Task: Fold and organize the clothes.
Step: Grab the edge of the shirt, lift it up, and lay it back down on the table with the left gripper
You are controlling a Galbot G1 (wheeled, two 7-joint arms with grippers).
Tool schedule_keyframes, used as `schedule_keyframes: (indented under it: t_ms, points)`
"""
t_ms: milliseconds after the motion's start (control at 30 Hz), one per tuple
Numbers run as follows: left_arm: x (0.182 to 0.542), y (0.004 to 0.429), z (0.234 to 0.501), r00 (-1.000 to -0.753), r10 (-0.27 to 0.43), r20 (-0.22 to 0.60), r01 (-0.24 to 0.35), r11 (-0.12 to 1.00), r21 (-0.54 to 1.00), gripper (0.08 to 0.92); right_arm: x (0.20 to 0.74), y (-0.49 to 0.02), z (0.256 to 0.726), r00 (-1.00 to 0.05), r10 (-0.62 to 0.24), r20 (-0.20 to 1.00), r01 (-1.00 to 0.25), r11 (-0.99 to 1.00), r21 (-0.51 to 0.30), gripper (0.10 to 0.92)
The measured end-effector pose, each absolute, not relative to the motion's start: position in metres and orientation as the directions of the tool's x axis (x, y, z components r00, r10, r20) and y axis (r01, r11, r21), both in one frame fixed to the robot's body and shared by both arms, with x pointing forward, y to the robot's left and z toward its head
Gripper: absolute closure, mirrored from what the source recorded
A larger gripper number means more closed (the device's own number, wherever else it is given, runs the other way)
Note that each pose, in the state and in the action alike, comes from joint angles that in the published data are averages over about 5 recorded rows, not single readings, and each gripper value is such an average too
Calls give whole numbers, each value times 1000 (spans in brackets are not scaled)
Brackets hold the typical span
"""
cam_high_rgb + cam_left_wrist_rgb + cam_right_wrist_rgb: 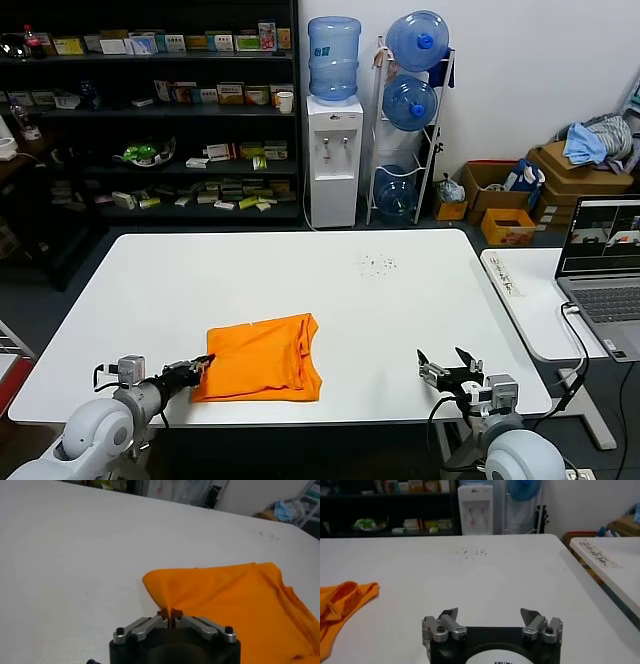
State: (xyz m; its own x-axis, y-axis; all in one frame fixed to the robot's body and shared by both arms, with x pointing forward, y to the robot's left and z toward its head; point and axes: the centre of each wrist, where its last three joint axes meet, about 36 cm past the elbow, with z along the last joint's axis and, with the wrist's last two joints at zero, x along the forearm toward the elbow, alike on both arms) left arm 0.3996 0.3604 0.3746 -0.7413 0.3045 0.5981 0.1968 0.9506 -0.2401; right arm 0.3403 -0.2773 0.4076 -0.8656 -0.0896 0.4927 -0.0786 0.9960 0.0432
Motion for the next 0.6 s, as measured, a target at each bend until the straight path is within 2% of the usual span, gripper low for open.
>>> schedule_keyframes:
  t_ms: [100, 333, 600]
  points:
    - [397, 355, 381, -753, 310, 581, 204, 948, -243, 875, 341, -277, 406, -866, -90, 493, -77, 996, 46, 200]
    - [390, 339, 416, -802, 300, 516, 244, 954, -175, 875, 343, -274, 403, -866, -95, 491, -80, 995, 51, 200]
    - [382, 349, 460, -833, 225, 505, 260, 966, -2, 875, 346, -273, 405, -872, -110, 477, -101, 994, 45, 200]
